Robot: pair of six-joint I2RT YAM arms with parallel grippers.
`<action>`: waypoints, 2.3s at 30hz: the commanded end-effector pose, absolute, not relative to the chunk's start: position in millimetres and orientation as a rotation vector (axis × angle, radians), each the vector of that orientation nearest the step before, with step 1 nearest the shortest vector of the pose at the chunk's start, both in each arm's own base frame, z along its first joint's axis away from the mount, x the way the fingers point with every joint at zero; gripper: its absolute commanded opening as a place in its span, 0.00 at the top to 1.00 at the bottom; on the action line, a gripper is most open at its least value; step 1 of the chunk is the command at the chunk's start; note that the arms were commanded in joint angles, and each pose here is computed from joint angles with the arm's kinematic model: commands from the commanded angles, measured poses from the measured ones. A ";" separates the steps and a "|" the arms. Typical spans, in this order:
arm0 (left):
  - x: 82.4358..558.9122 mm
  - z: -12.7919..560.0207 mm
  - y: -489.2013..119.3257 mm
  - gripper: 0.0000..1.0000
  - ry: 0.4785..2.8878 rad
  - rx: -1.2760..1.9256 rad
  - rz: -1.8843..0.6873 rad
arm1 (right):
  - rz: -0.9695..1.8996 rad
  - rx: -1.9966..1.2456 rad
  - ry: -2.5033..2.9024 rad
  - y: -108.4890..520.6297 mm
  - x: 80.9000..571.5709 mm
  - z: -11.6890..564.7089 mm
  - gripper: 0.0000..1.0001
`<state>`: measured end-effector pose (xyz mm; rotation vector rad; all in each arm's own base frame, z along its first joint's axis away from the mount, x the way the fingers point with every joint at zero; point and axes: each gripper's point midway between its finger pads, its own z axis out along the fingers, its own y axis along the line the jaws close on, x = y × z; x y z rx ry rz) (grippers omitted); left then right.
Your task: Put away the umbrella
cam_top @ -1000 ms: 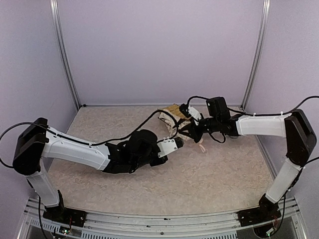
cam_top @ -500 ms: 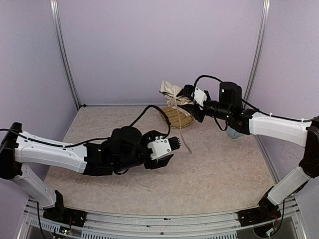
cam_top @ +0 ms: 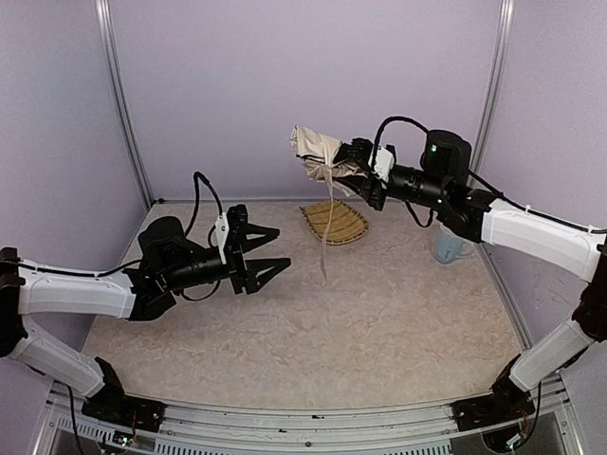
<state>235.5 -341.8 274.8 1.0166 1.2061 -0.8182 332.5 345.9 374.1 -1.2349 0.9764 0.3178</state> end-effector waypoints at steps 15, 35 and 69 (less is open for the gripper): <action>176.6 311.5 -402.4 0.24 0.881 1.200 -1.336 | 0.258 -1.217 0.721 376.5 294.2 461.4 1.00; 189.3 259.9 -422.9 1.00 1.044 1.233 -1.273 | 0.232 -1.146 0.835 370.2 310.8 480.2 1.00; 437.9 224.4 -356.8 1.00 1.215 1.253 -0.271 | 0.926 -1.879 0.813 378.4 131.1 320.8 1.00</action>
